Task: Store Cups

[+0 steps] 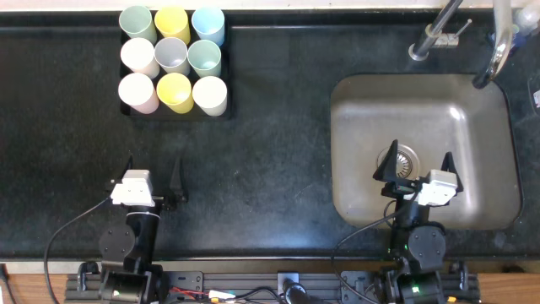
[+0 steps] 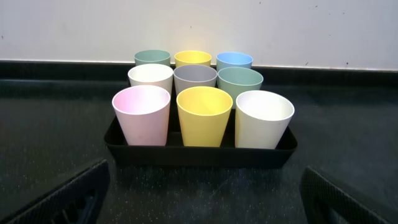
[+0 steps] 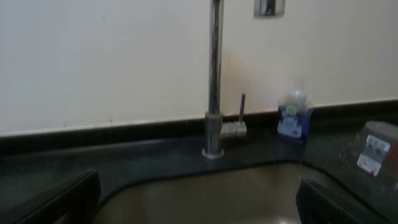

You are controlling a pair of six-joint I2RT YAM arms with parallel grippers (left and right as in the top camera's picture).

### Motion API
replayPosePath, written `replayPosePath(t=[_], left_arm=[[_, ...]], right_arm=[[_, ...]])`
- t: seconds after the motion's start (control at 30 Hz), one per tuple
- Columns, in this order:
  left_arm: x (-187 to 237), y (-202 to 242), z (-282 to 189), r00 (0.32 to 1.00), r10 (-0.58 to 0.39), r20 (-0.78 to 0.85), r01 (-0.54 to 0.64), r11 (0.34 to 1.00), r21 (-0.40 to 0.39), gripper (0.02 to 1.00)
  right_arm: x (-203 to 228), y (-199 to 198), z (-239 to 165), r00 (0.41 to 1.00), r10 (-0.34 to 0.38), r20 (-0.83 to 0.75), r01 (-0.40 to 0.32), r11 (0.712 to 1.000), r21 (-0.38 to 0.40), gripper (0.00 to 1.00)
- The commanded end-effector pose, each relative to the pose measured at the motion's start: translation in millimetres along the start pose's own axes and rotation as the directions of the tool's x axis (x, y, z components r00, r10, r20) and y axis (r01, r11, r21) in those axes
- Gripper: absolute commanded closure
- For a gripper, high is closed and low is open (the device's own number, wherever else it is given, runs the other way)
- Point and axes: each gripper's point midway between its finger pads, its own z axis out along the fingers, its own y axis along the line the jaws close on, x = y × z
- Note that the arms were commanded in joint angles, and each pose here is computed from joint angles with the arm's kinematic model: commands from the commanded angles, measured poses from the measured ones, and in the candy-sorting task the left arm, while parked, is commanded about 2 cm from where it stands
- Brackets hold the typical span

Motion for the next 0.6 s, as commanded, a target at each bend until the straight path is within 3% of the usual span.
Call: replayPosePath(t=[0.03, 0.6], left_arm=[[-1.2, -0.2, -0.5, 1.0, 0.015, 0.007, -0.015, 1.0, 0.003, 0.02], [-1.1, -0.1, -0.5, 1.0, 0.015, 0.007, -0.016, 1.0, 0.003, 0.02]], right_arm=[[15.2, -4.9, -4.1, 1.0, -0.013, -0.026, 0.013, 1.0, 0.015, 0.003], [15.9, -6.2, -6.9, 1.0, -0.014, -0.026, 0.014, 1.0, 0.015, 0.005]])
